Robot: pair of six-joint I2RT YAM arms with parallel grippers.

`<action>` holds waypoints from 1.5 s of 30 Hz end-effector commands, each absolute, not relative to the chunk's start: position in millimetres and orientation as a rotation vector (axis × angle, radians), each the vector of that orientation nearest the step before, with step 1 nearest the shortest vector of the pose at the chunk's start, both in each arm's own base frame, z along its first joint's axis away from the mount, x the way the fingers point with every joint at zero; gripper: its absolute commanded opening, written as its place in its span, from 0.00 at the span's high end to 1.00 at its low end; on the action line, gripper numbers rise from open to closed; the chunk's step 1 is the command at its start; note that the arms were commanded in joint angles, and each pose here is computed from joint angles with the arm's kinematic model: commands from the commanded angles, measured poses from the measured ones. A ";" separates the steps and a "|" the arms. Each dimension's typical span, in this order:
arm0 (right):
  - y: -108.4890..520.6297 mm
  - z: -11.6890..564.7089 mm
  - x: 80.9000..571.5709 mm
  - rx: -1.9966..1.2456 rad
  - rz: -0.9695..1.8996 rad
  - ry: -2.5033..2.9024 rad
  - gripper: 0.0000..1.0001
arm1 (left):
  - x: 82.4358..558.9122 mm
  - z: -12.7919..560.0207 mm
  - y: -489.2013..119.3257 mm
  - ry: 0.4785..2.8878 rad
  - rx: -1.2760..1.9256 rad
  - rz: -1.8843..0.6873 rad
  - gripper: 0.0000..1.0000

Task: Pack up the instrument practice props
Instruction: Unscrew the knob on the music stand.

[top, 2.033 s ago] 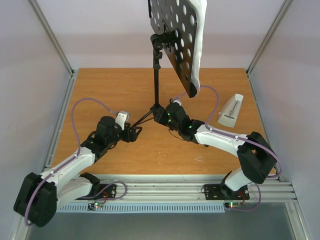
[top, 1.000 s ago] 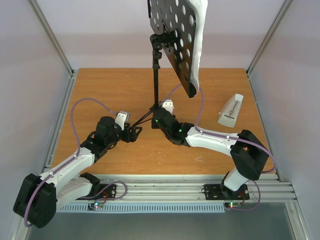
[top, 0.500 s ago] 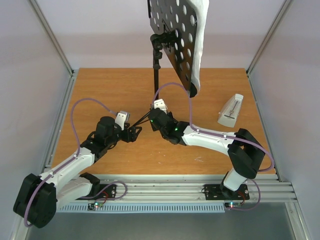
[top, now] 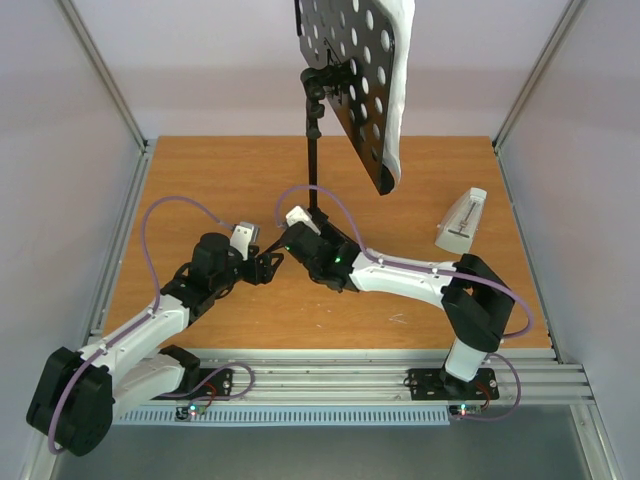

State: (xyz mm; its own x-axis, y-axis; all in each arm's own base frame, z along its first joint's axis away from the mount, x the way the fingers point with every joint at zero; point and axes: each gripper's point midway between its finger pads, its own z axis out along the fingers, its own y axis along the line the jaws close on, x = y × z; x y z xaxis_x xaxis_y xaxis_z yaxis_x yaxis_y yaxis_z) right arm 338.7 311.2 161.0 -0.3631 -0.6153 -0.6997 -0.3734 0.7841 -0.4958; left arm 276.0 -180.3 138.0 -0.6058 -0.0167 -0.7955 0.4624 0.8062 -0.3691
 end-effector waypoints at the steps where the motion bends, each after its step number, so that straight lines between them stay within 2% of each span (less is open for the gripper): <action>1: 300.8 141.1 335.8 -0.997 -0.566 1.927 0.67 | 278.0 143.8 -180.9 2.099 0.337 -0.697 0.20; 7: 305.3 143.7 335.8 -1.042 -0.587 1.868 0.60 | 278.1 143.0 -181.1 2.103 0.338 -0.697 0.20; 9: 308.6 151.8 334.2 -1.021 -0.579 1.836 0.50 | 278.0 143.0 -181.1 2.103 0.338 -0.697 0.20; 13: 321.0 171.0 315.7 -0.992 -0.522 1.760 0.26 | 278.7 142.0 -180.9 2.107 0.336 -0.694 0.20; 18: 316.7 196.4 284.8 -0.883 -0.335 1.760 0.17 | 279.0 141.3 -179.9 2.108 0.333 -0.686 0.20; 25: 279.9 174.6 248.3 -0.524 0.201 2.006 0.11 | 278.7 143.8 -177.5 2.097 0.324 -0.677 0.19; 30: 266.3 156.3 252.0 -0.135 0.603 2.196 0.11 | 278.7 143.5 -177.4 2.096 0.322 -0.677 0.19; 33: 275.2 164.1 251.3 0.015 0.797 2.204 0.12 | 279.2 142.6 -176.9 2.102 0.321 -0.671 0.19; 37: 280.5 172.7 261.5 0.177 0.956 2.202 0.12 | 278.9 142.2 -176.4 2.104 0.322 -0.668 0.19; 45: 285.0 185.8 290.6 0.360 1.054 2.197 0.14 | 280.2 138.9 -178.2 2.126 0.329 -0.668 0.19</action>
